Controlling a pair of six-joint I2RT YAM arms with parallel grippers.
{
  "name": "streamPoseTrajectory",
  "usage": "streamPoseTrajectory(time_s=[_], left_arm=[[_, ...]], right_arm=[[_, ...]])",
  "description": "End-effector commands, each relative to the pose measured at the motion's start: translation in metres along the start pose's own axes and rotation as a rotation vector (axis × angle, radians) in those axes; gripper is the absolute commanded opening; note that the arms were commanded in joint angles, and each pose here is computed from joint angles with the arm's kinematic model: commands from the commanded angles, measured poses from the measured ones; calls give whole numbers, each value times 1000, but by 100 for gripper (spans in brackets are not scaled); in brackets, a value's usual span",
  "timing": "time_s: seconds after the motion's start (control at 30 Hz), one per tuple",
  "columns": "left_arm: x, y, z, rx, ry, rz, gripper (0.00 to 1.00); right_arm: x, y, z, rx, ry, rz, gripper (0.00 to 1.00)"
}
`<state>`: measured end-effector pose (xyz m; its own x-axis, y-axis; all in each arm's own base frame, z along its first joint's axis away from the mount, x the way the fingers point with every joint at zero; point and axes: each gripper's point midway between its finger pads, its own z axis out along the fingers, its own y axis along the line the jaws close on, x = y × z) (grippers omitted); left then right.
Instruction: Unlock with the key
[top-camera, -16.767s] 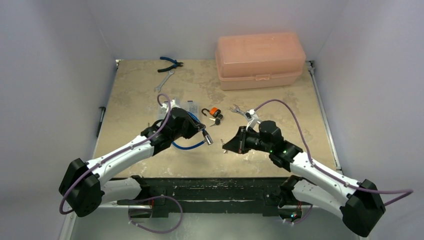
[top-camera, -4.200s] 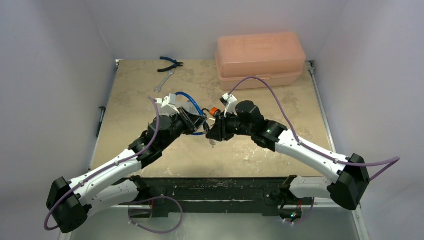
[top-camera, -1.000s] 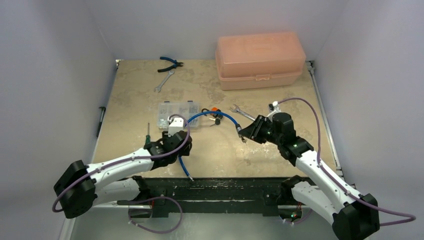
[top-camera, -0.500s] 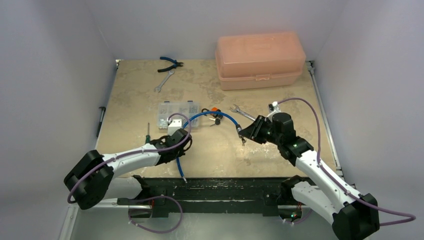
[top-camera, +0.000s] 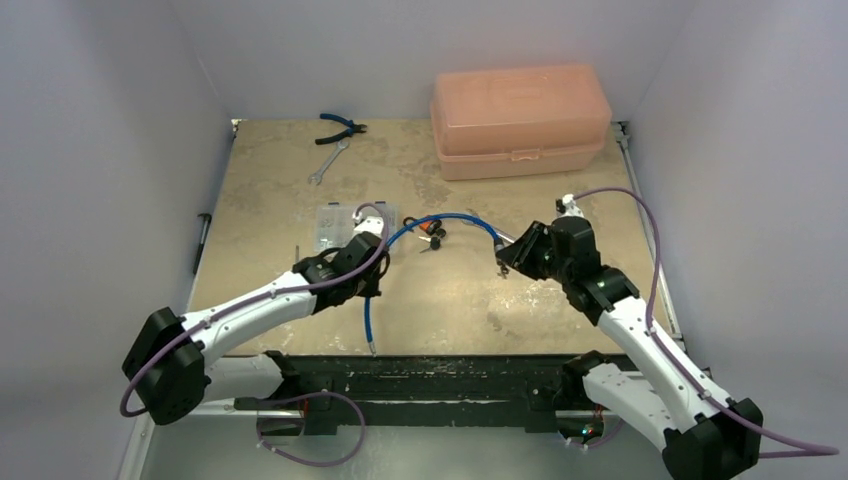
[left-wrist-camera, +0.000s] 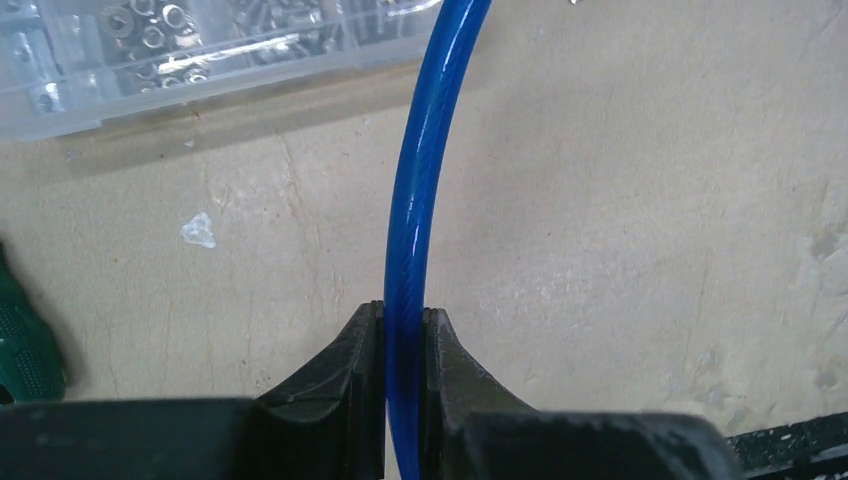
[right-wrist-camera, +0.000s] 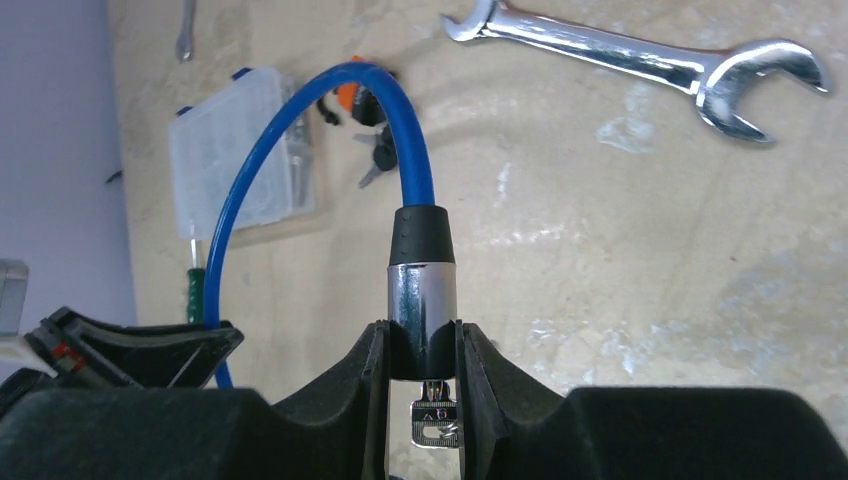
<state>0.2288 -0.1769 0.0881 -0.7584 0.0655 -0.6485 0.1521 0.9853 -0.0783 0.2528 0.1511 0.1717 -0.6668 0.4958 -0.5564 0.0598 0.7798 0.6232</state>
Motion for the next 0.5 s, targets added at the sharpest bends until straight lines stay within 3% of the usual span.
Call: streamPoseTrajectory(time_s=[0.0,0.23,0.47], left_arm=[[13,-16,3,58,92,144,0],[39,-24,28,18,229,265,0],[31,-32,59,-31,215,287,0]], right_arm=[[3,-43,-5,189,-53,71,0],[21,-83,-11,309,-89,157,0],[42,-90,12,279,-23,143,0]])
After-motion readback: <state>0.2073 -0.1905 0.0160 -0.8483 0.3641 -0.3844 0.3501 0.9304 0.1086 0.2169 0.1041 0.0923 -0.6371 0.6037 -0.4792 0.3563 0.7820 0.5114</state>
